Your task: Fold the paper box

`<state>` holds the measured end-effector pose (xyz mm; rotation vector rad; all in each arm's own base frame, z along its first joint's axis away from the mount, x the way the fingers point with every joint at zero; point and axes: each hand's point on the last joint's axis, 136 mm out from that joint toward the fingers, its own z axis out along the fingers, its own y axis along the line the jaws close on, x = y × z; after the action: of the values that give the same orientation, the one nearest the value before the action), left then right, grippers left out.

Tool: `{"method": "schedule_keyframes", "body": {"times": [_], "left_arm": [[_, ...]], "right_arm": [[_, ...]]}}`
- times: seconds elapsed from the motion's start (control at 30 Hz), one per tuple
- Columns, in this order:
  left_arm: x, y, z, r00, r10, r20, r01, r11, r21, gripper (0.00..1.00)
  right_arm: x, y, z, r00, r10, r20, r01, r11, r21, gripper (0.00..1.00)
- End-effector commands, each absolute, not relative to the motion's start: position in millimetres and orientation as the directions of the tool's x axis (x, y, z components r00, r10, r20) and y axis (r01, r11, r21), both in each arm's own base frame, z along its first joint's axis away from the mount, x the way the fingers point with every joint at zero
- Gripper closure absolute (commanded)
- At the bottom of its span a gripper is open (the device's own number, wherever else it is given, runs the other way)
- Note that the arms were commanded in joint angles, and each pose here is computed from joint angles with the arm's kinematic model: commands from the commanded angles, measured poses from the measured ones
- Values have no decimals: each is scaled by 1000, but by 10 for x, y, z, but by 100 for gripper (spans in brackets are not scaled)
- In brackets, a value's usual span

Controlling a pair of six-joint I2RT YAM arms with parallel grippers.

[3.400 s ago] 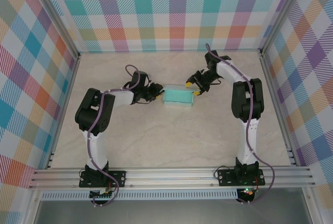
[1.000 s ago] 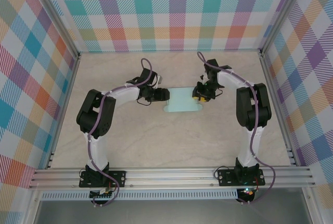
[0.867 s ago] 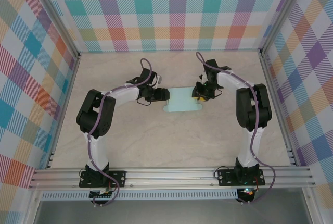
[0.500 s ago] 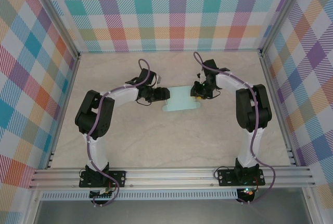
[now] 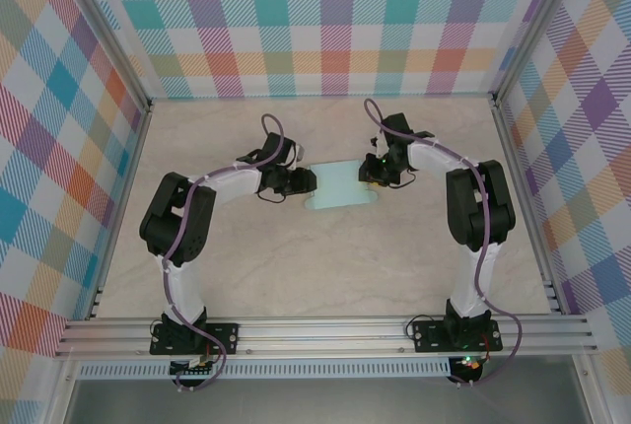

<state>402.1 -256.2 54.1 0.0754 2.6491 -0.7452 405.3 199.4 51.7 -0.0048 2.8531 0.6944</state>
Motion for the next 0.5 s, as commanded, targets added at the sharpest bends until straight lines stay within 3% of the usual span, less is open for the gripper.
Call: {"method": "schedule_keyframes", "body": {"times": [0.0, 0.1, 0.23, 0.3, 0.47], "left_arm": [[3975, -2446, 398, -930, -22, -367, 144, 897, -417, 67], [3978, -2462, 357, -934, -24, -357, 139, 895, -423, 75], [3980, -2409, 321, -940, -43, -338, 102, 910, -401, 77], [3941, -2366, 248, -952, -42, -303, 80, 922, -380, 78], [3891, -2310, 151, -970, -42, -239, 46, 934, -353, 80]], "right_arm": [[3861, 1950, 251, -992, 20, -128, -35, 911, 411, 76], [3895, 1977, 304, -991, 15, -131, -42, 909, 416, 76], [3956, 1952, 435, -984, 34, -175, -41, 913, 407, 71], [4038, 1680, 539, -955, 114, -274, 28, 954, 298, 69], [4097, 1605, 1005, -854, 25, -520, -134, 955, 266, 60]]}}
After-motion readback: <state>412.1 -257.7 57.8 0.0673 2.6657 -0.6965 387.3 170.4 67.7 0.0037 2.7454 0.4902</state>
